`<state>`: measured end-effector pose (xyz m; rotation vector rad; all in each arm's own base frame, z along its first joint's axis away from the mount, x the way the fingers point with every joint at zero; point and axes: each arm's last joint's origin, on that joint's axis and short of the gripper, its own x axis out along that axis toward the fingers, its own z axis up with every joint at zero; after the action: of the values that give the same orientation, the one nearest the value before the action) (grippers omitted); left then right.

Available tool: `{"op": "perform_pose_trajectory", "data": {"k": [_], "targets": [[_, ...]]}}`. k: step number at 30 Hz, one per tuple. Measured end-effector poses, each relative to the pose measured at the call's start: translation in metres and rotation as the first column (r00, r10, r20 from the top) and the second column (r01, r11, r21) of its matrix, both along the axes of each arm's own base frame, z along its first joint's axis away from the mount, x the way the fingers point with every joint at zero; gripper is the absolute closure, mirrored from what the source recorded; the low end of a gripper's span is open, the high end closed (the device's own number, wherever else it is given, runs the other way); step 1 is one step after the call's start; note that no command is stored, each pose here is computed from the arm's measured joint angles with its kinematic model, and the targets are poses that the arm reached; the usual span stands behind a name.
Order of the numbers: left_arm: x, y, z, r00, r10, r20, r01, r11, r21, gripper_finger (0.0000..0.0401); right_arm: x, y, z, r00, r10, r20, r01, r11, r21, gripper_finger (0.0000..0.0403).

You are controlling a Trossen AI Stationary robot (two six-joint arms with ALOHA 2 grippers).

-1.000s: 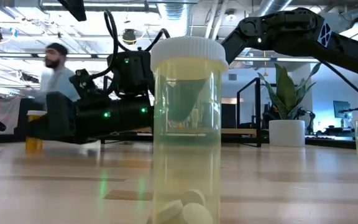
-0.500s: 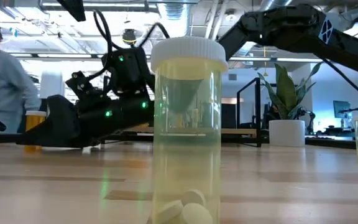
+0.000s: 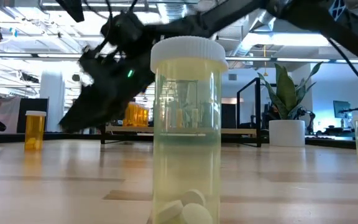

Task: Pick and place medicine bottles onto shelf by color
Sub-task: Put the top small orange pill bottle on the shelf aligned with the other small orange pill bottle

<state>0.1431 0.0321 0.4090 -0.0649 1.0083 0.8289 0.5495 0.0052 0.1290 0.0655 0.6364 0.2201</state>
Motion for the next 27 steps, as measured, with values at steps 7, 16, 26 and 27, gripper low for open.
{"op": "perform_pose_trajectory", "data": {"k": [7, 16, 26, 27], "targets": [[0.001, -0.003, -0.002, 0.999, -0.051, 0.018, 0.052, 0.991, -0.125, 0.0223, -0.033, -0.01, 0.056, 0.979, -0.028, -0.203, 0.02, 0.999, -0.039, 0.0183], [0.005, -0.012, -0.005, 0.983, -0.162, 0.091, 0.184, 0.902, -0.389, 0.0223, -0.092, -0.01, 0.151, 0.948, -0.076, -0.308, 0.048, 0.994, -0.098, 0.0183], [0.008, -0.037, -0.087, 0.989, -0.143, 0.032, 0.141, 0.869, -0.474, 0.0223, -0.19, 0.002, 0.244, 0.872, -0.321, -0.369, 0.226, 0.934, -0.278, 0.0184], [0.008, -0.04, -0.097, 0.99, -0.138, 0.032, 0.136, 0.873, -0.468, 0.0223, -0.201, 0.005, 0.253, 0.864, -0.352, -0.36, 0.252, 0.921, -0.296, 0.0184]]}}
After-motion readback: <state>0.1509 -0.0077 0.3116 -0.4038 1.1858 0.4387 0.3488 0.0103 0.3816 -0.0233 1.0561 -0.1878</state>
